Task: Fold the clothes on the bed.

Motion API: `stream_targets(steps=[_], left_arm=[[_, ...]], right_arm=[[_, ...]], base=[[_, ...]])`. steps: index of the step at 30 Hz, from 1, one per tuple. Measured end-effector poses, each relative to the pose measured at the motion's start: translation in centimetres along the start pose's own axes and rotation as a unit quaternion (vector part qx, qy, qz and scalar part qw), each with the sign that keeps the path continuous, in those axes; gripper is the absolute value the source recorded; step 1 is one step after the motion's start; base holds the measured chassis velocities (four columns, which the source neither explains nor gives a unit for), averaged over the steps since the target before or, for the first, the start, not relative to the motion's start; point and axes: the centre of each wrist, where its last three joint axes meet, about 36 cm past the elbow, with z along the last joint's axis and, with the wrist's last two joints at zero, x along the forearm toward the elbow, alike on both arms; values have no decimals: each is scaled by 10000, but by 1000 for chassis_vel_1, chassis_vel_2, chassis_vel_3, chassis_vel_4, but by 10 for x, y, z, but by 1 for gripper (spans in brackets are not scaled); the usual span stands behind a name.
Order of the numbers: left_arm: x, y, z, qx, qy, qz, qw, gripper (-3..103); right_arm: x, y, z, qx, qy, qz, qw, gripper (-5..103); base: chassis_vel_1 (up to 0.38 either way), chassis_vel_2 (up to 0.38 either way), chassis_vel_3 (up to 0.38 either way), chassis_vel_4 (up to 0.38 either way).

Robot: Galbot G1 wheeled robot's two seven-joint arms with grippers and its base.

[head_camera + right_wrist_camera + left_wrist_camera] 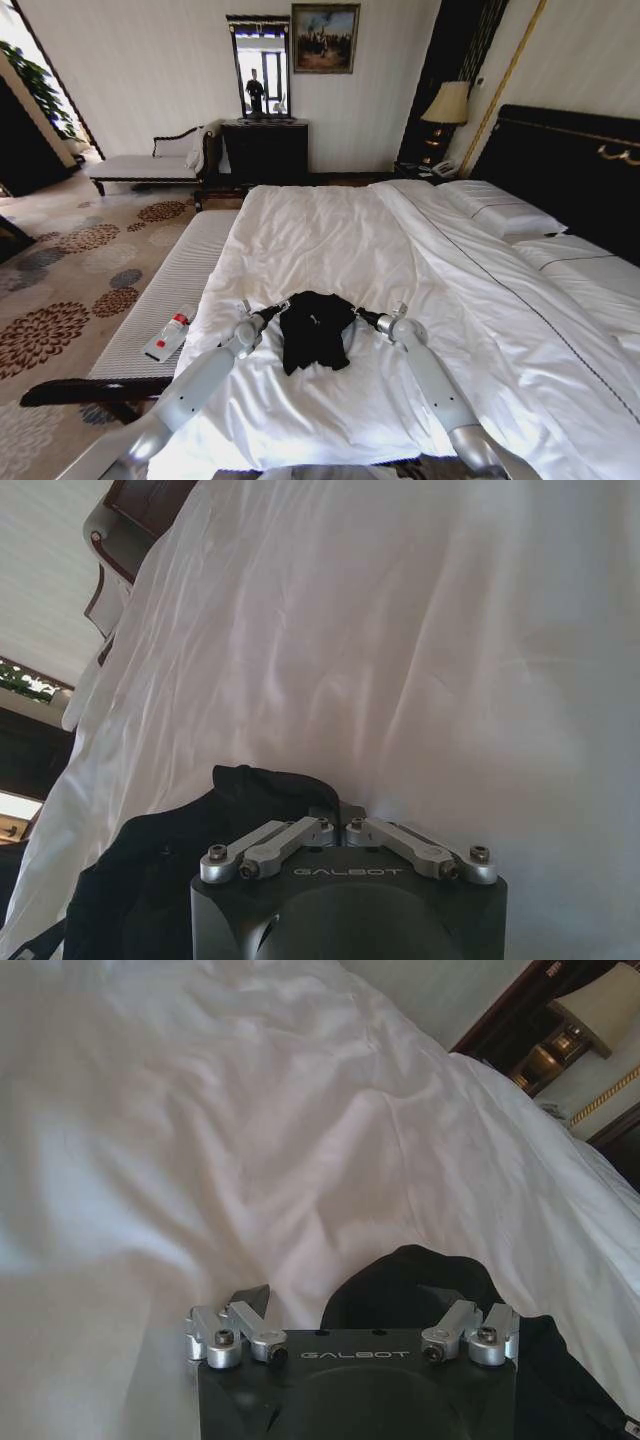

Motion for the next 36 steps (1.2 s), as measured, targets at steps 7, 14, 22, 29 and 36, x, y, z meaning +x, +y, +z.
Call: stream_targets(steps=[7,14,22,29,36], left_arm=[[-2,-4,3,-92,51,35,9999,62],[1,-8,5,-176,67,79,9998,36],[3,-4,5,-146,27,17,9999,8],[-1,0,5,-114,41,-67,9999,1],[4,-13,-3,-197,-77,28,9998,1]], right_arm=[[1,-1,-1,-14,-23,9,10000,1],[1,-1,-1,-16,-36,22,10000,1],[2,-1,-1,-16,-50,28,10000,1],[2,3,-1,10,-49,-12,10000,1],[7,4,-4,26,-89,-26,10000,1]], base=[[0,0,0,0],[0,0,0,0],[0,0,0,0],[0,0,0,0],[0,0,0,0]])
